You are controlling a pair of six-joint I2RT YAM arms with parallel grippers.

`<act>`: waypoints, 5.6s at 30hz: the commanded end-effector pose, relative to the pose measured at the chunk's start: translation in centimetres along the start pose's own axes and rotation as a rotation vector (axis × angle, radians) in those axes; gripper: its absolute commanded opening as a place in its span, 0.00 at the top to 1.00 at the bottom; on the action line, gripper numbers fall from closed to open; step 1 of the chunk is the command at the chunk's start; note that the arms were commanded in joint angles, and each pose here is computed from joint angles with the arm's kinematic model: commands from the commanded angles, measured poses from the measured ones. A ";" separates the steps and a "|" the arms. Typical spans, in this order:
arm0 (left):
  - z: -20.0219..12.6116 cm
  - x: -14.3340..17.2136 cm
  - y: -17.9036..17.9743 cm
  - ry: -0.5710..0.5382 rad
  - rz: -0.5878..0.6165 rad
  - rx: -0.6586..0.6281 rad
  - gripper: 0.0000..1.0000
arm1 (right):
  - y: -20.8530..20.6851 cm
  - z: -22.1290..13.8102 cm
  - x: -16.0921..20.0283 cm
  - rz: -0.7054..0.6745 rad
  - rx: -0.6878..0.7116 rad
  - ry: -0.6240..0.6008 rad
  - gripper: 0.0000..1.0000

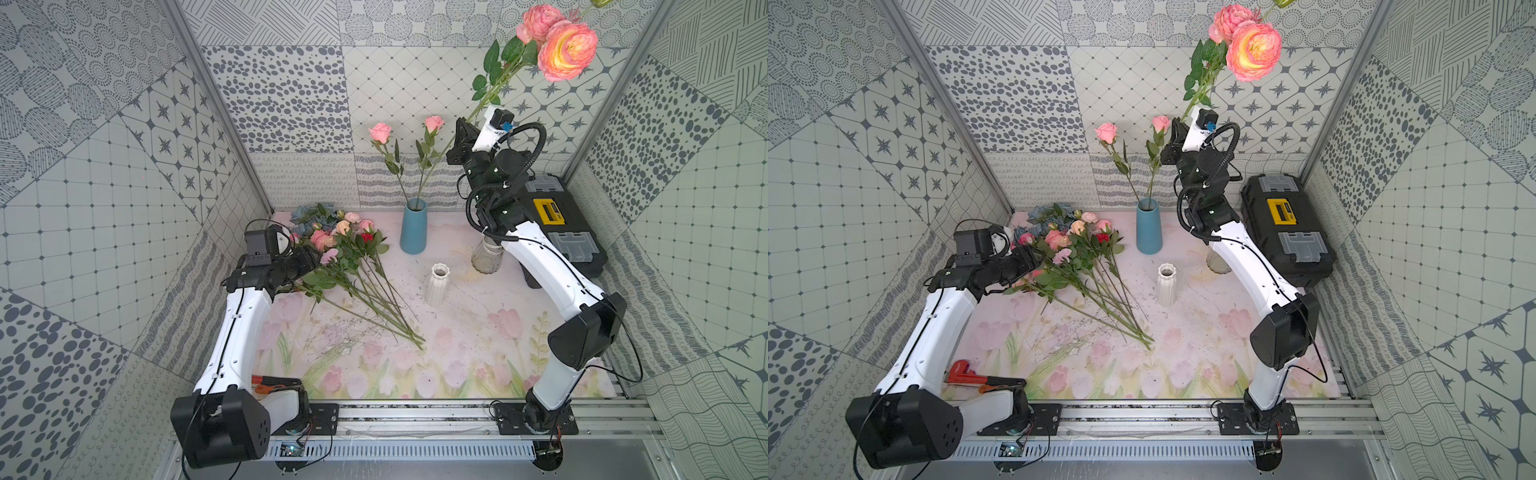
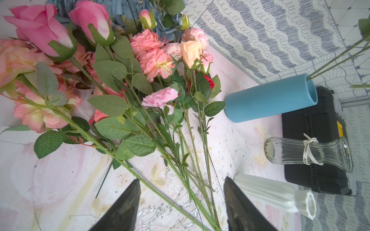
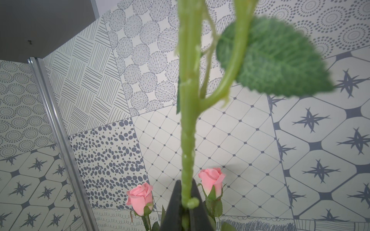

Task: Place the pink flowers into the vase
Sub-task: Place the flower in the vase.

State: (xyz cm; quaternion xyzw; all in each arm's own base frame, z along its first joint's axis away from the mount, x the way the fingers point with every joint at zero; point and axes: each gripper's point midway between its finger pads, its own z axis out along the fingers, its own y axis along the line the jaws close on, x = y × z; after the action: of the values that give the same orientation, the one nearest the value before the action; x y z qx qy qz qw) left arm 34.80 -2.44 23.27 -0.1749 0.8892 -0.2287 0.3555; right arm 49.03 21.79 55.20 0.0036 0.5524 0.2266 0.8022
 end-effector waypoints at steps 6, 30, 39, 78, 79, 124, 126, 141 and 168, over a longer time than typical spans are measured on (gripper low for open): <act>-0.1 -0.4 -0.6 -0.016 0.003 0.035 0.34 | 0.4 1.3 1.1 -0.007 -0.020 0.019 1.00; 0.1 -0.3 -0.7 -0.005 -0.005 0.049 0.34 | -1.1 1.3 10.2 0.021 -0.008 0.164 1.00; 0.2 -0.3 -0.7 -0.003 -0.009 0.051 0.34 | -1.7 1.0 12.7 0.043 0.004 0.195 1.00; 0.2 -0.3 -0.7 -0.005 -0.004 0.050 0.34 | -3.5 0.2 20.8 0.071 0.048 0.310 1.00; 0.2 -0.3 -0.7 -0.004 -0.004 0.050 0.34 | -3.5 0.2 21.0 0.073 0.047 0.313 1.00; 0.4 -0.2 -0.7 0.005 -0.010 0.059 0.34 | -3.4 -2.0 29.3 0.040 -0.001 0.510 1.00; 0.6 -0.1 -0.7 0.009 -0.014 0.059 0.34 | -3.3 -2.0 29.5 0.038 -0.004 0.513 1.00; 0.4 -0.2 -0.8 0.004 -0.008 0.061 0.34 | -3.0 -2.6 31.5 0.033 -0.024 0.561 1.00; 0.1 -0.3 -0.9 -0.006 -0.003 0.059 0.35 | -2.4 -2.3 32.5 0.029 -0.047 0.602 0.93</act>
State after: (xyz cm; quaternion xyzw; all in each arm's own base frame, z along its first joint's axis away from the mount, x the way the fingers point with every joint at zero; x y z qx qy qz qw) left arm 35.09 -3.07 23.24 -0.1687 0.8864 -0.2493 0.3517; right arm 57.49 29.61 30.90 -0.0551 0.7079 0.2495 0.6585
